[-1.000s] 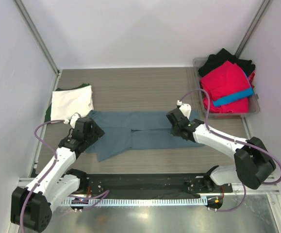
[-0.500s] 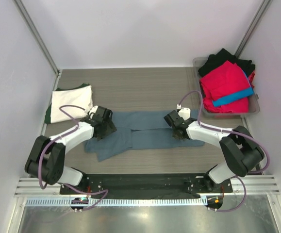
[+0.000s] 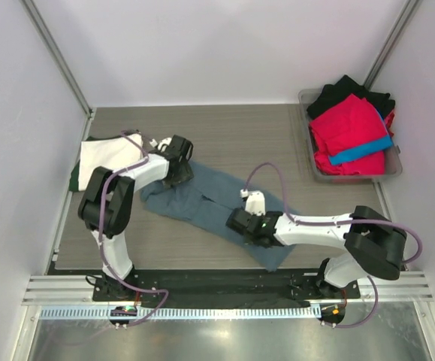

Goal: Fold and stack the t-shirts
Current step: Fold the tshirt

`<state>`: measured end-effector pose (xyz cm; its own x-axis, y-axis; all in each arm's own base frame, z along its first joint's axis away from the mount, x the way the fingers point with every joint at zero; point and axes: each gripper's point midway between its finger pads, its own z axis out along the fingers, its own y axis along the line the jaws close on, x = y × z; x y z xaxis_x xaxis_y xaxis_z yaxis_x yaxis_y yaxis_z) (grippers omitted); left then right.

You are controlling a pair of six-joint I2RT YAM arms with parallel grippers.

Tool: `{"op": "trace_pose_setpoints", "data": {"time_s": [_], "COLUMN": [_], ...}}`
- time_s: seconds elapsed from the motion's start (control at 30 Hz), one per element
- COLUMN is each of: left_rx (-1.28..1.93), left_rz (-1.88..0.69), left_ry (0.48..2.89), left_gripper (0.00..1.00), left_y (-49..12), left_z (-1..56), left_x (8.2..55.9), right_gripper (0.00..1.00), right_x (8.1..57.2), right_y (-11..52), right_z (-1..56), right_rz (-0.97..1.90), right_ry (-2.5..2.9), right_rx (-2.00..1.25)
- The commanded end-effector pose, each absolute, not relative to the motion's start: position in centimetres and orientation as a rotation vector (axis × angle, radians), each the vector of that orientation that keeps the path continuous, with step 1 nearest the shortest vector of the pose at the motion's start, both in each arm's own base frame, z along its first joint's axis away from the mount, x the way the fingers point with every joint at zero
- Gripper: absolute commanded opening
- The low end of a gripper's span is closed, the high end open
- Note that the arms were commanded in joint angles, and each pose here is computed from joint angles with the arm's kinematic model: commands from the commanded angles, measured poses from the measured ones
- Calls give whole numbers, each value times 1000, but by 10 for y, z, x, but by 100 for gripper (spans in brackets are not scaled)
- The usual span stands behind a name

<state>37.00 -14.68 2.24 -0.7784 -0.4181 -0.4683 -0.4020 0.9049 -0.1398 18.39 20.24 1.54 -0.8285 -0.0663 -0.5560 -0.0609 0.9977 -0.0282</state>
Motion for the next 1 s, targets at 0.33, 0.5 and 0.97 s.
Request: {"op": "trace_pose_setpoints", "data": {"time_s": [0.33, 0.5, 0.97], "left_rx": [-233, -152, -37], "left_rz": [-233, -336, -456], "left_ry": [2552, 2452, 2150], "left_gripper": [64, 70, 98], "left_y": [-277, -292, -250], "left_z": [18, 37, 208], "left_x": [528, 562, 512], "right_gripper": [13, 33, 54], "right_x": [134, 191, 340], "right_y": [413, 364, 207], "right_z": [60, 110, 102], "right_rz": [671, 693, 522], "right_ry": [2451, 2341, 2326], "right_rx": [-376, -205, 140]}}
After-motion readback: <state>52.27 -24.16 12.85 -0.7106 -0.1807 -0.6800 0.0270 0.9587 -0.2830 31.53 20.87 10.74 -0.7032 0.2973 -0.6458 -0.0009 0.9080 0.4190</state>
